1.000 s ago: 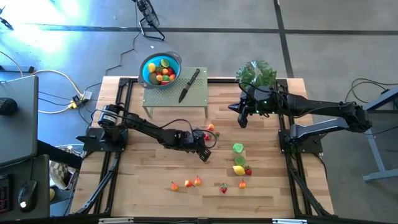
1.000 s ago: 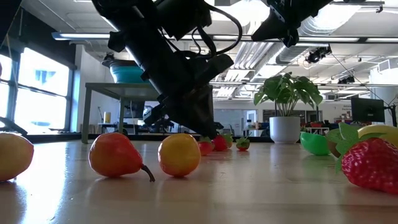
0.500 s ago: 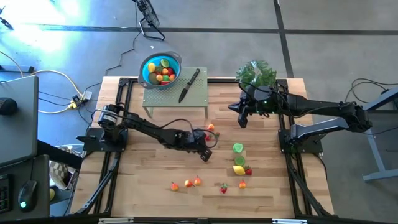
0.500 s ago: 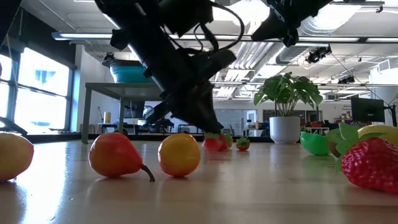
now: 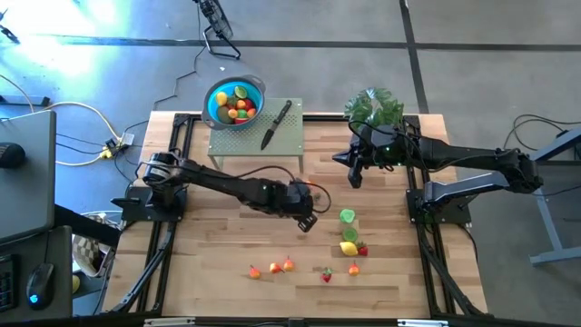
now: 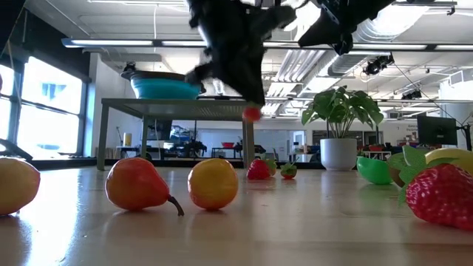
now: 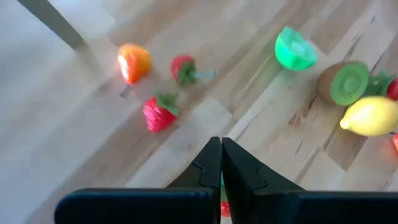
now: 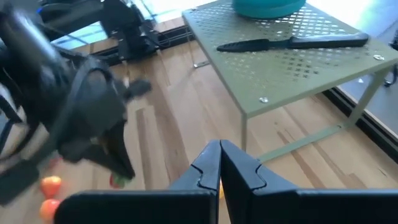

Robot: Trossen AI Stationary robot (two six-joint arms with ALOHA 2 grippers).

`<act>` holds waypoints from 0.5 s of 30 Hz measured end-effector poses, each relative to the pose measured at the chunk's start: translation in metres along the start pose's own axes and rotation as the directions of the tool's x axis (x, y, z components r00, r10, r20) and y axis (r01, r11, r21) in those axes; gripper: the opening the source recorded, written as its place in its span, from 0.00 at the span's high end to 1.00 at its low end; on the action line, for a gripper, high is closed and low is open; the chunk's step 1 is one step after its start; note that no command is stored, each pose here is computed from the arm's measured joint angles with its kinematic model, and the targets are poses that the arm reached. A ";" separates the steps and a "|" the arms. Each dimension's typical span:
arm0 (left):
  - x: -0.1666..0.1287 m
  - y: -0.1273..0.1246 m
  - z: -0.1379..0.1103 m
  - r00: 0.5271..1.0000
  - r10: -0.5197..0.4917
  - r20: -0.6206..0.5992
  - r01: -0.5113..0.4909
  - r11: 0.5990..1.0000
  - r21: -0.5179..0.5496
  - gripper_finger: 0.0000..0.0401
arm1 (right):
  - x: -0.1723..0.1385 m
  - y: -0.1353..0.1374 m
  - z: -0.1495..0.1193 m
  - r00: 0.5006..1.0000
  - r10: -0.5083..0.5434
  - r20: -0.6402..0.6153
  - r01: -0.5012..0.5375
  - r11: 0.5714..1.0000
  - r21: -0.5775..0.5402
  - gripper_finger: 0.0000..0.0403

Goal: Pick & Place Fruit
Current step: Put the strawberry into the strainer bowl on the shelf

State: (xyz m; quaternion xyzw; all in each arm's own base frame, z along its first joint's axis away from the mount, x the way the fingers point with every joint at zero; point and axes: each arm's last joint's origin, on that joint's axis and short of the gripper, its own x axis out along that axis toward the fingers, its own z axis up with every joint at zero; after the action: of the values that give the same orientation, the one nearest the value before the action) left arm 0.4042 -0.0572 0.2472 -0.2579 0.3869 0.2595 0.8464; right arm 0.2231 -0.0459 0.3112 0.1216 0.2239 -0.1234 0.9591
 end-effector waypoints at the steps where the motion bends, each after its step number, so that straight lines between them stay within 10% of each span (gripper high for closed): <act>1: -0.007 -0.002 0.005 1.000 0.019 0.002 -0.019 1.000 0.008 1.00 | 0.000 0.000 0.000 1.000 0.014 -0.003 -0.014 1.000 -0.010 0.99; 15: -0.095 0.016 0.074 0.969 0.243 0.033 -0.245 0.964 0.099 1.00 | 0.000 0.003 -0.003 0.991 0.127 -0.052 -0.133 0.982 -0.135 0.99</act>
State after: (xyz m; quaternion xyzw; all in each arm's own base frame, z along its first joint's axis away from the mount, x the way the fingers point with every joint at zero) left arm 0.3788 -0.0213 0.3599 -0.1618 0.4199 0.3443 0.8240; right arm 0.2225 -0.0419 0.3092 0.0719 0.2439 -0.0419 0.9662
